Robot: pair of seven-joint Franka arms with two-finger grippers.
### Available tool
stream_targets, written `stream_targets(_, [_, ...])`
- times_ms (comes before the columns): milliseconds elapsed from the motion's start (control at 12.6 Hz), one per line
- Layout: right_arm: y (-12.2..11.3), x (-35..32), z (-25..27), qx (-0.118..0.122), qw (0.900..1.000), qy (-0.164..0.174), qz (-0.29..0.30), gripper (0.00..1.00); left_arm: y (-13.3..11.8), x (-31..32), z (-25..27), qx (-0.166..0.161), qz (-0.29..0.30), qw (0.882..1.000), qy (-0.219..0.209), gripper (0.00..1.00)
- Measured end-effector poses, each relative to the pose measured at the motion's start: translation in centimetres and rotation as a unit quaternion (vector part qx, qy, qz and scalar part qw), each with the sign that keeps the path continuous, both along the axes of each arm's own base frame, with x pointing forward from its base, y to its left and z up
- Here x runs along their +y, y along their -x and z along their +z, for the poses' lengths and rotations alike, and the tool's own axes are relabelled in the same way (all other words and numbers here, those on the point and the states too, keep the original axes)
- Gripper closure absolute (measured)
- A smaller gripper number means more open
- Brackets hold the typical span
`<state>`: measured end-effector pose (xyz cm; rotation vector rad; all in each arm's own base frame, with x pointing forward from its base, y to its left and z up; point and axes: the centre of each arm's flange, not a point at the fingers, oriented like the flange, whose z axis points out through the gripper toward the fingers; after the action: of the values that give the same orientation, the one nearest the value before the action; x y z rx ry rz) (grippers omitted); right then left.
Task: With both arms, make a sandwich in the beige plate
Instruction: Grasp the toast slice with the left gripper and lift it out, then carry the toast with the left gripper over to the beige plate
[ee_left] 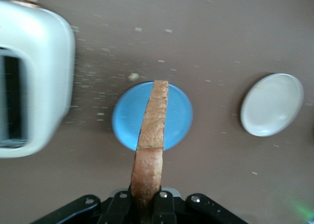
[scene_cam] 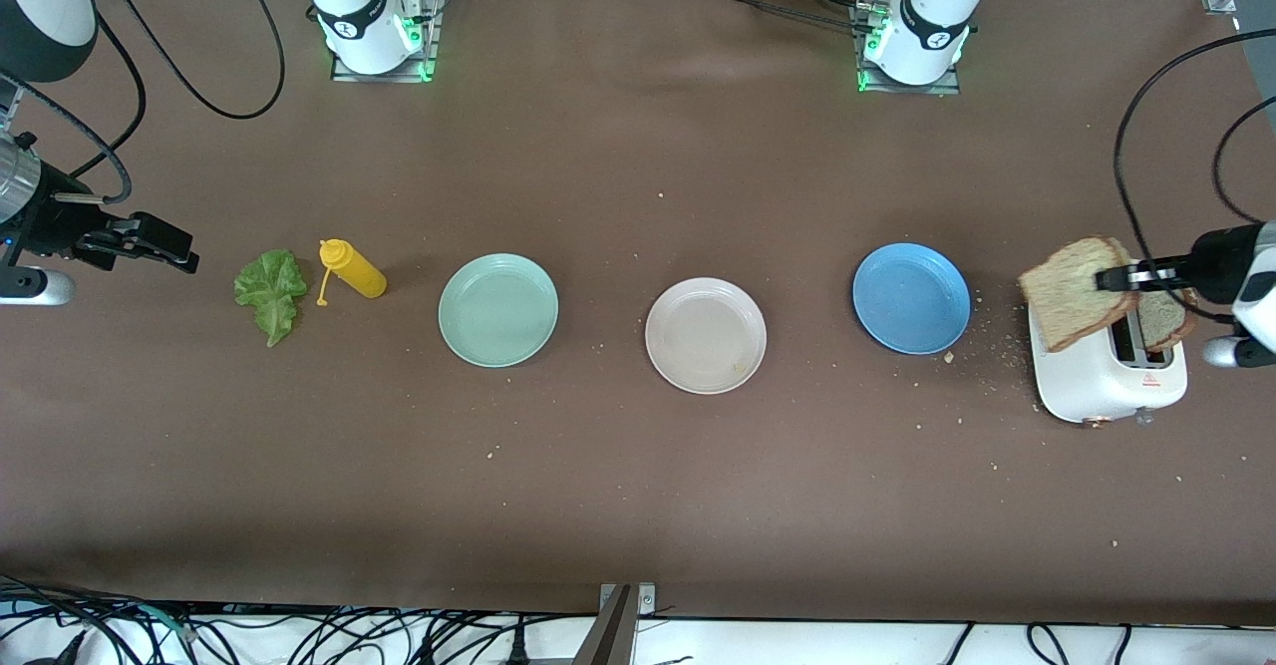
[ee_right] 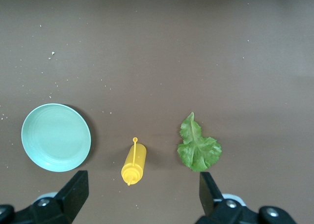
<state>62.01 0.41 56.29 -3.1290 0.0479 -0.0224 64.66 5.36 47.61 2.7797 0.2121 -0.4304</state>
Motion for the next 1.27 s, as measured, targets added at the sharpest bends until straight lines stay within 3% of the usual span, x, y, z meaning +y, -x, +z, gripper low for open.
stream_targets(159, [-0.1,-0.1,-0.1,-0.001,1.0,0.0,-0.001,0.0,-1.1,-4.9,-4.0,0.028,-0.017,0.998,0.057,0.91])
stream_targets(318, [-0.1,-0.2,-0.2,-0.001,1.0,0.0,-0.002,0.0,-2.1,-10.7,-9.2,0.059,-0.028,0.988,0.14,0.91])
stream_targets(478, [-0.1,-0.3,-0.2,0.0,1.0,0.0,-0.003,0.0,-3.1,-14.7,-13.8,0.053,-0.044,0.975,0.213,0.91])
stream_targets(796, [-0.1,-0.3,-0.2,0.0,1.0,-0.001,-0.003,0.0,-4.0,-22.4,-18.2,0.003,-0.059,0.966,0.253,0.91])
stream_targets(1273, [-0.1,-0.3,-0.2,-0.001,1.0,-0.001,-0.003,0.0,-3.3,-27.8,-21.9,0.023,-0.033,0.951,0.308,0.91])
